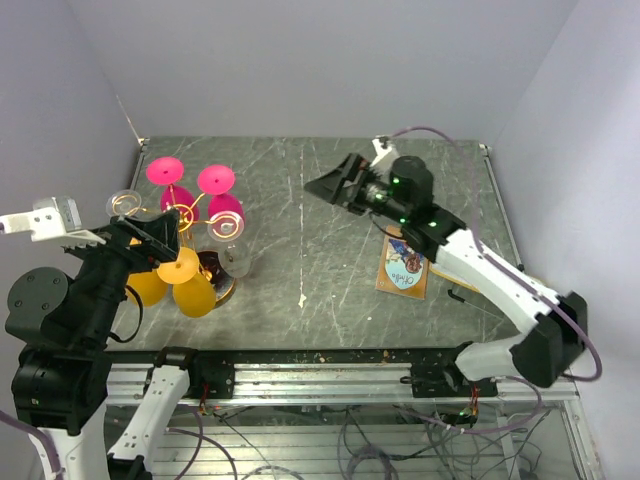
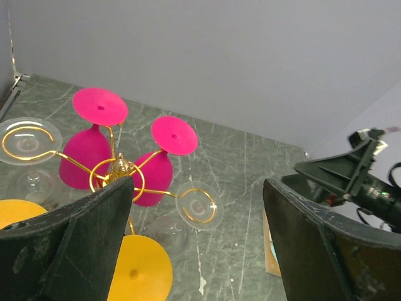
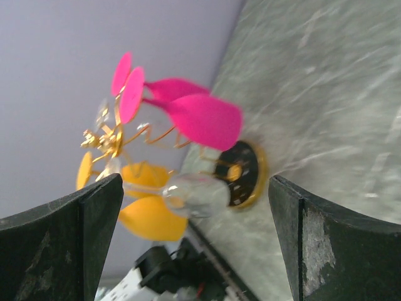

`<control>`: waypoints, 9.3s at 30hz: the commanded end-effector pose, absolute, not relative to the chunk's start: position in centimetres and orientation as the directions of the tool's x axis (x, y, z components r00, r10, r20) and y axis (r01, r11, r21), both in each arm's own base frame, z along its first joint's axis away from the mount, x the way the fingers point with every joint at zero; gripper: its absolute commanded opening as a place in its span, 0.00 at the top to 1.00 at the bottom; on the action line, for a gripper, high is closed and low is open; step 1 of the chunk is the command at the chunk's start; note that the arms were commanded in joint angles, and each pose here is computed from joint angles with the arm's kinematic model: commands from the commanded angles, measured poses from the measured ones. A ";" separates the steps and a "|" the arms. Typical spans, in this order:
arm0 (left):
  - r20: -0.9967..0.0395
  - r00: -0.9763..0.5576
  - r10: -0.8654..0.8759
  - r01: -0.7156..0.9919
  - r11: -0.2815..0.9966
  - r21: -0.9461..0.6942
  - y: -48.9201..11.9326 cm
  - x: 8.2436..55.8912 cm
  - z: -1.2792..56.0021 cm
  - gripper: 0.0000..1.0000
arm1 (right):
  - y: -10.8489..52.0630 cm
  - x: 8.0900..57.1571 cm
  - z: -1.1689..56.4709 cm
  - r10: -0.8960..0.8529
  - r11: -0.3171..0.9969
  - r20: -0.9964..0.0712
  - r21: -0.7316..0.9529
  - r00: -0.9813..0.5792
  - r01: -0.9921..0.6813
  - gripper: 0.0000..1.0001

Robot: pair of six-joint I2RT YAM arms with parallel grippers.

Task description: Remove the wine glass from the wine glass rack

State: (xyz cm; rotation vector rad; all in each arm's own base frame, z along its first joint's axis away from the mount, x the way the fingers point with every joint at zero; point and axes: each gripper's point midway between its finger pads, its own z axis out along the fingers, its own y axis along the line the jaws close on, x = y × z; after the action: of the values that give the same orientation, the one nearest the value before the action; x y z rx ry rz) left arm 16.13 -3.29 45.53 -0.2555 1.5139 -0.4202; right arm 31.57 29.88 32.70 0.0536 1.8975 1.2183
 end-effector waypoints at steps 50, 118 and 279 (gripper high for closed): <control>-0.915 -0.003 -0.403 0.131 0.907 -0.399 -3.5 15.1 45.7 0.05 | 48.8 25.4 30.0 -0.003 0.471 -0.704 0.625 -0.710 -0.622 0.72; -0.915 0.002 -0.403 0.139 0.906 -0.399 -3.6 14.8 46.1 0.05 | 50.1 24.9 38.2 0.305 0.438 -0.571 0.795 -0.762 -0.421 1.00; -0.714 -0.700 0.019 0.357 0.875 -0.328 -33.3 23.3 30.4 0.93 | 3.4 30.1 35.8 0.396 0.901 -0.913 0.365 -0.101 0.235 0.00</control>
State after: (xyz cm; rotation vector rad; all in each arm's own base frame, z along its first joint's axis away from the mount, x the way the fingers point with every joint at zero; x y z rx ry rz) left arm 23.16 -34.19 31.87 0.2580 2.2835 -0.8345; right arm 32.35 6.55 32.09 0.4920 1.8583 0.2288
